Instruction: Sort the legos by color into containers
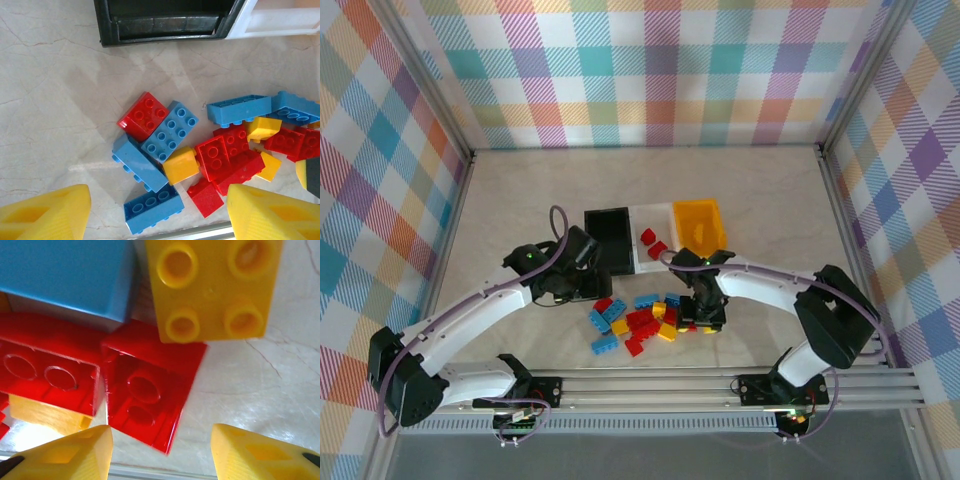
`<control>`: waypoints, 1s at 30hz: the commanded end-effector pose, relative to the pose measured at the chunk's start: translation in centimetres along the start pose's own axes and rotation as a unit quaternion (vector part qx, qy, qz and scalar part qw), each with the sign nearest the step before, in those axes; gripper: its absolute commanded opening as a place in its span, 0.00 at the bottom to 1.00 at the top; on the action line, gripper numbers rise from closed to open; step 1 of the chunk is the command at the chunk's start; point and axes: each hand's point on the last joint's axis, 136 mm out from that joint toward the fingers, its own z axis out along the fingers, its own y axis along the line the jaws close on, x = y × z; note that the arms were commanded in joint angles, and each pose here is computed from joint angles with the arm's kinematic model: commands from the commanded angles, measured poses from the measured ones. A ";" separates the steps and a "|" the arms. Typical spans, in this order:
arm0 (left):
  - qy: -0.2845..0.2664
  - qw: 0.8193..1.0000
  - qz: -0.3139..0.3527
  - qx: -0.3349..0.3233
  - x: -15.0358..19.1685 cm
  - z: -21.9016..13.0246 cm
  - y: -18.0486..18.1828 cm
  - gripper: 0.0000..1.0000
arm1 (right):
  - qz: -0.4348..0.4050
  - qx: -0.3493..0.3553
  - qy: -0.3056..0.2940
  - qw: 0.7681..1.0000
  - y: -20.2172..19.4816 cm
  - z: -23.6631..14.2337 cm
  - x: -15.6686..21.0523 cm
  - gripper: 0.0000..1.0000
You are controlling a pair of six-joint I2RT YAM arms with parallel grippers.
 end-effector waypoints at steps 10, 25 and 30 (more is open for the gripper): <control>0.002 1.000 -0.003 -0.011 0.1 0.0 0.3 0.73 | -0.004 0.027 -0.015 1.000 0.1 0.7 -2.0 0.54; 0.007 1.000 -0.006 -0.008 -0.6 0.6 -0.6 0.73 | 0.002 0.028 -0.034 0.999 -1.4 -0.5 -3.1 0.28; 0.008 1.000 -0.009 -0.006 -0.6 0.8 -0.7 0.73 | -0.001 0.030 -0.038 0.999 -1.6 -1.1 -2.9 0.23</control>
